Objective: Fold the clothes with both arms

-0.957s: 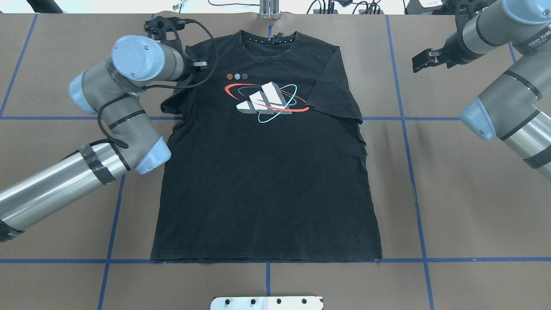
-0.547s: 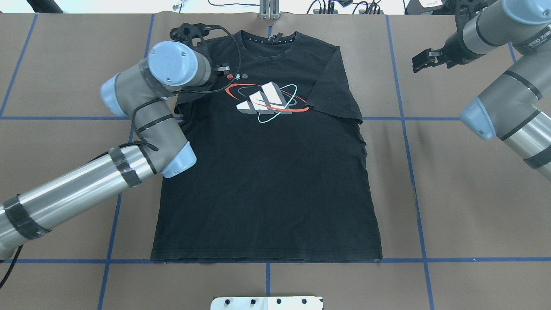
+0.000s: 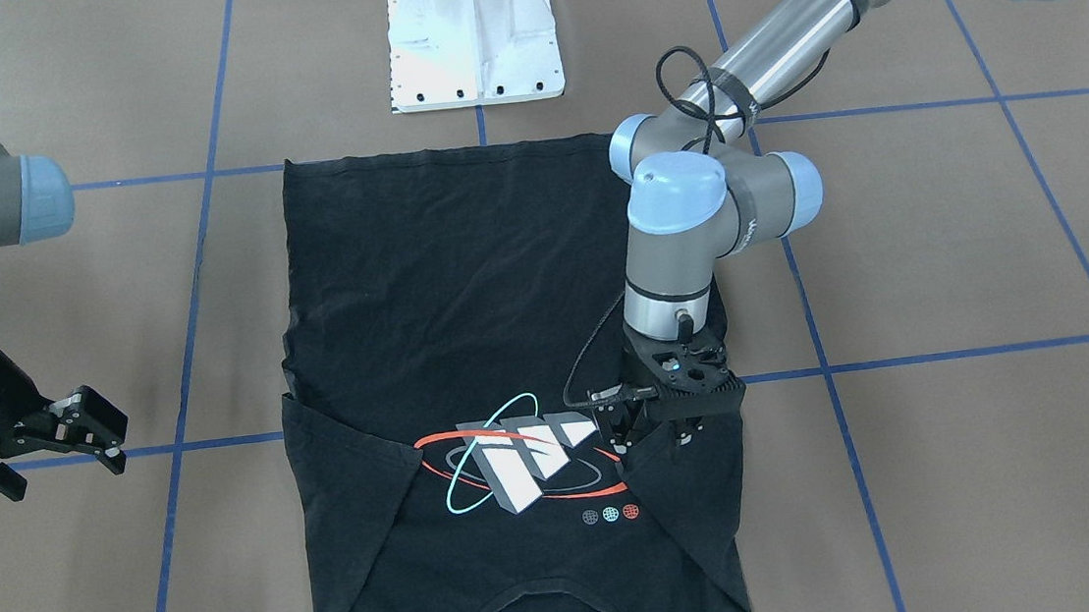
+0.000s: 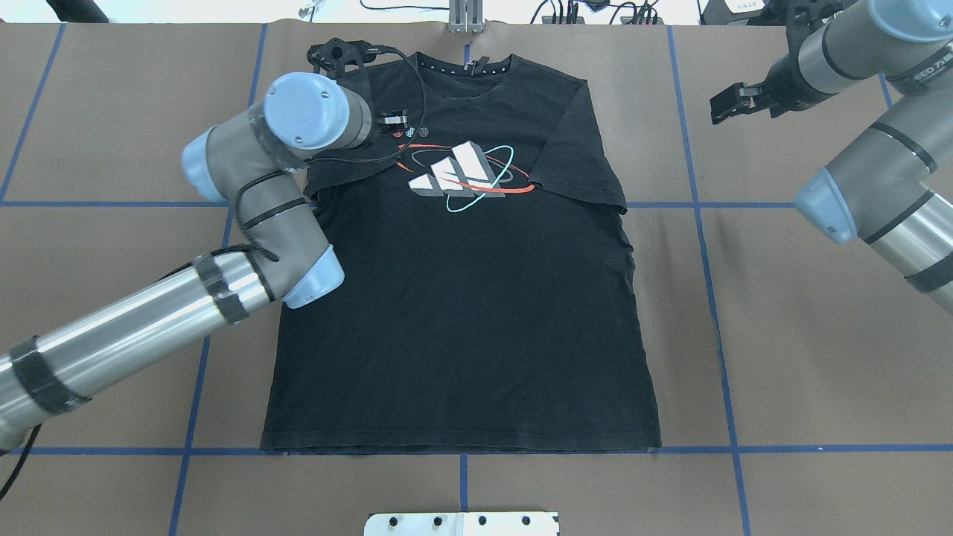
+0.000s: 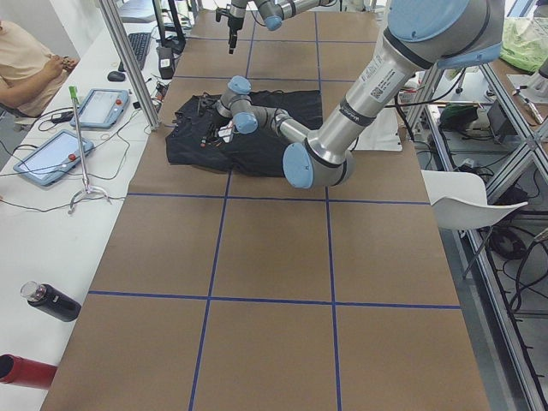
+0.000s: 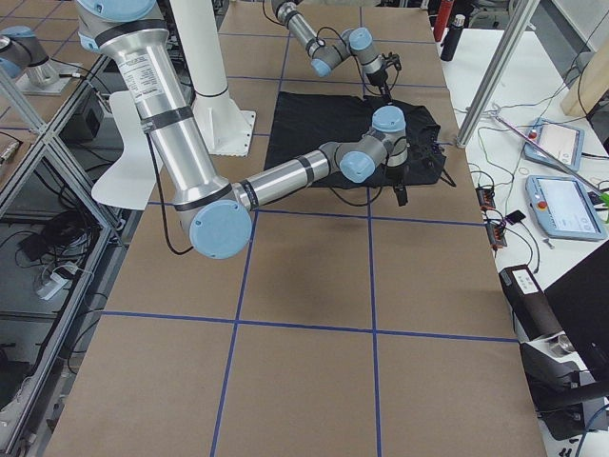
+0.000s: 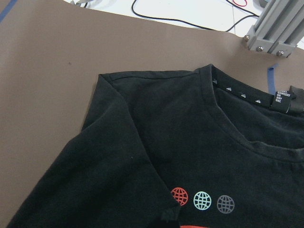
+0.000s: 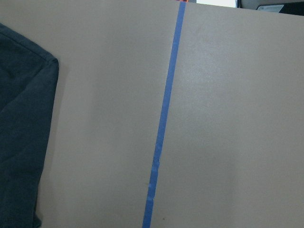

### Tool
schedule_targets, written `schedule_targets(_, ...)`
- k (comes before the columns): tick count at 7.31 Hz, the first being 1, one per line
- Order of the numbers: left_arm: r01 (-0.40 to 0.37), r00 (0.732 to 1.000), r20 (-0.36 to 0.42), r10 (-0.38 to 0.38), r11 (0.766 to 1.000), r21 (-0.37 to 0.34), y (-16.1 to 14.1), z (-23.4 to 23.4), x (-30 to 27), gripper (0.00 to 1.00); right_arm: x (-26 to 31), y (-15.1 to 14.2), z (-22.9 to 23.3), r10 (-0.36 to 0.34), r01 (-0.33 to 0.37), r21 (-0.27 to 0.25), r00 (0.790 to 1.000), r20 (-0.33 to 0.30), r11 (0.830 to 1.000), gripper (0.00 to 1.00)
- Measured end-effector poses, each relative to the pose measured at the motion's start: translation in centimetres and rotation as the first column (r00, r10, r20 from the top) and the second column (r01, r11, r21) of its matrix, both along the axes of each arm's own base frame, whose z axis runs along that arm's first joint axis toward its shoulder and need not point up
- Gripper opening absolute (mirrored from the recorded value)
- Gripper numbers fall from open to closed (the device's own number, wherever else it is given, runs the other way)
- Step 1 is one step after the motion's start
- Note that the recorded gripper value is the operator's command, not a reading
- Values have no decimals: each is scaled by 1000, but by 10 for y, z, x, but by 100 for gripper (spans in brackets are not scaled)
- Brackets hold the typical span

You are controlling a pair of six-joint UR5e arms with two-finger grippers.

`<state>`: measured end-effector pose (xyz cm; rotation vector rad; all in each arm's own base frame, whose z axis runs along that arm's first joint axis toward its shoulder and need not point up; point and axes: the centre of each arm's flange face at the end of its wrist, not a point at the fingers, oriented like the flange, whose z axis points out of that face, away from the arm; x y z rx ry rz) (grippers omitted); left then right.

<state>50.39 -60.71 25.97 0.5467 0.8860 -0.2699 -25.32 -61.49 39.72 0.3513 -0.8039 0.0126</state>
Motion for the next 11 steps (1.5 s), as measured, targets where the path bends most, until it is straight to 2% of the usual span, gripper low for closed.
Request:
schedule_targets(2,-81,996,-19,83,992,97,59,11,-66,100,-17,35,-32,67,-65,-34,996,62,997,100)
schedule_targets(4,-147,987,-45,155,979,144,116,15,-114,100,-41,110,-47,113,-106,-70,988,104,992,100)
schedule_targets(5,-190,977,-68,200,972,137,141,19,-122,100,-54,156,-47,130,-121,-88,985,110,989,100)
schedule_targets(7,-257,960,-90,264,963,78,208,45,-114,100,-77,255,-46,139,-124,-125,983,116,984,100)
schedule_targets(9,-287,954,-94,285,958,-7,288,76,-99,100,-97,343,-37,139,-125,-139,986,90,982,100)
schedule_targets(10,-294,953,-98,288,954,-52,323,89,-88,100,-106,371,-35,144,-132,-136,986,87,982,100)
schedule_targets(11,-304,950,-105,294,948,-93,355,99,-74,99,-111,386,-37,144,-132,-131,985,92,983,100)
